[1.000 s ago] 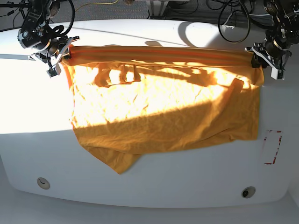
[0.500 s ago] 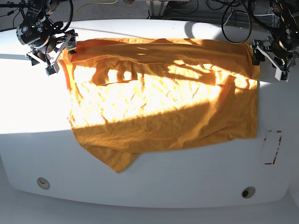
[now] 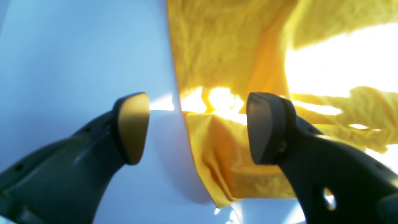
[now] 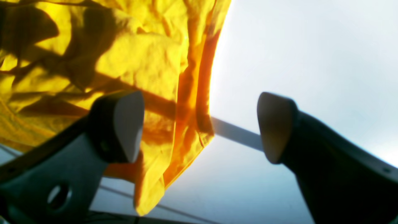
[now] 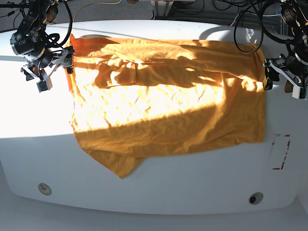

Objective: Fold the T-shirt properly
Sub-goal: 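Pull the held shirt edge taut between both grippers to flatten it, then release the shirt edge and open both grippers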

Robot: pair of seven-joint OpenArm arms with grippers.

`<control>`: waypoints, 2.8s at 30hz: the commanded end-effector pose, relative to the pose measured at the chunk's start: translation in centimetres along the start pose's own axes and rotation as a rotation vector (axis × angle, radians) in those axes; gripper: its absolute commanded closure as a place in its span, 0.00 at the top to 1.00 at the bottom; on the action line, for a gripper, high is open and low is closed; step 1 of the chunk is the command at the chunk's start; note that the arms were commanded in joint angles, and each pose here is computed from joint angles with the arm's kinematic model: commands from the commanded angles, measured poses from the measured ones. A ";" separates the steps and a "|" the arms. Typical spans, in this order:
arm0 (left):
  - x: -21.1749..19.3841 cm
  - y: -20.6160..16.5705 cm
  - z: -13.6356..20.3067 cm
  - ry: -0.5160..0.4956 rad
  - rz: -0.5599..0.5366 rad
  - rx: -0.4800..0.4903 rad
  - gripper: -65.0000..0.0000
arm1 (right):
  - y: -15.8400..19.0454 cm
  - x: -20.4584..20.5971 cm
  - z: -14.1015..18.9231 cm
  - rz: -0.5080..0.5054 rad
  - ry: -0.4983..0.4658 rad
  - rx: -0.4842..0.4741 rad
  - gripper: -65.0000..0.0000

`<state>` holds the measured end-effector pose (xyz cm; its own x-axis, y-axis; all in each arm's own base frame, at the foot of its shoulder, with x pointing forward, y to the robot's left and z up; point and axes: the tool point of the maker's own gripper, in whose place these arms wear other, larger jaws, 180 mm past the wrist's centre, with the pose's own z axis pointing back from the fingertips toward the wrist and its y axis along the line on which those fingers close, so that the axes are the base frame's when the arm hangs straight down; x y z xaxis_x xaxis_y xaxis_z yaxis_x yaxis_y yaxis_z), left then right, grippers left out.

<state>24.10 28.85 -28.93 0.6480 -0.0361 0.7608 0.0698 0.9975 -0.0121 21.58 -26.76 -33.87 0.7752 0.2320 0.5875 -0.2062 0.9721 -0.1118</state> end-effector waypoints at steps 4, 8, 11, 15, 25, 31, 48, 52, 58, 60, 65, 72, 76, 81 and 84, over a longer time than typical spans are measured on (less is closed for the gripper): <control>0.1 -2.7 -0.5 -0.027 0.034 -0.101 0.68 | -1.0 1.7 -0.3 -0.036 -0.055 -0.020 0.82; -1.2 -4.9 -1.3 0.014 0.035 -0.163 0.68 | -0.9 1.3 -0.4 -0.041 -0.044 -0.015 0.82; -3.2 -5.3 -1.5 0.071 0.051 -0.177 0.68 | -0.8 0.2 -0.4 -0.050 -0.018 -0.012 0.82; -5.3 -4.5 -1.9 0.136 0.057 -0.144 0.68 | -0.3 -1.4 -0.8 -0.064 0.019 0.009 0.82; -11.5 -1.5 -2.8 0.334 0.062 -0.040 0.68 | 1.5 -4.5 -2.4 -0.155 0.061 0.076 0.82; -12.7 -0.3 -2.7 0.384 0.047 -0.007 0.68 | 2.9 -5.0 -2.7 -0.183 0.069 0.100 0.82; -13.9 1.2 -1.0 0.443 -0.026 0.044 0.68 | 4.0 -8.7 -2.9 -0.225 0.159 0.136 0.12; -14.0 1.3 -0.2 0.455 -0.063 0.046 0.68 | 4.3 -9.7 -2.6 -0.228 0.183 0.141 0.09; -14.6 1.0 0.9 0.474 -0.085 0.047 0.68 | 4.5 -11.7 -1.7 -0.225 0.234 0.142 0.09; -14.5 1.3 1.1 0.478 -0.100 0.051 0.68 | 4.6 -12.3 -1.5 -0.224 0.247 0.144 0.09; -13.9 1.7 1.2 0.472 -0.124 0.053 0.68 | 4.6 -12.4 -1.1 -0.215 0.248 0.139 0.09; -12.0 1.5 0.5 0.423 -0.139 0.053 0.68 | 4.0 -10.3 -0.4 -0.165 0.198 0.107 0.46; -10.2 1.3 0.1 0.378 -0.158 0.057 0.68 | 3.9 -8.6 0.3 -0.130 0.155 0.087 0.66; -8.0 1.0 0.1 0.319 -0.189 0.063 0.68 | 3.7 -6.7 0.9 -0.093 0.107 0.067 0.78; -5.7 0.6 -0.1 0.256 -0.209 0.067 0.68 | 3.1 -4.8 0.5 -0.085 0.058 0.056 0.77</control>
<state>18.43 29.84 -35.69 0.8480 -0.2148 0.4845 0.1673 0.9759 0.1399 14.88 -24.49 -38.13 0.8622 0.1325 0.4889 -0.1596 0.9871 0.0139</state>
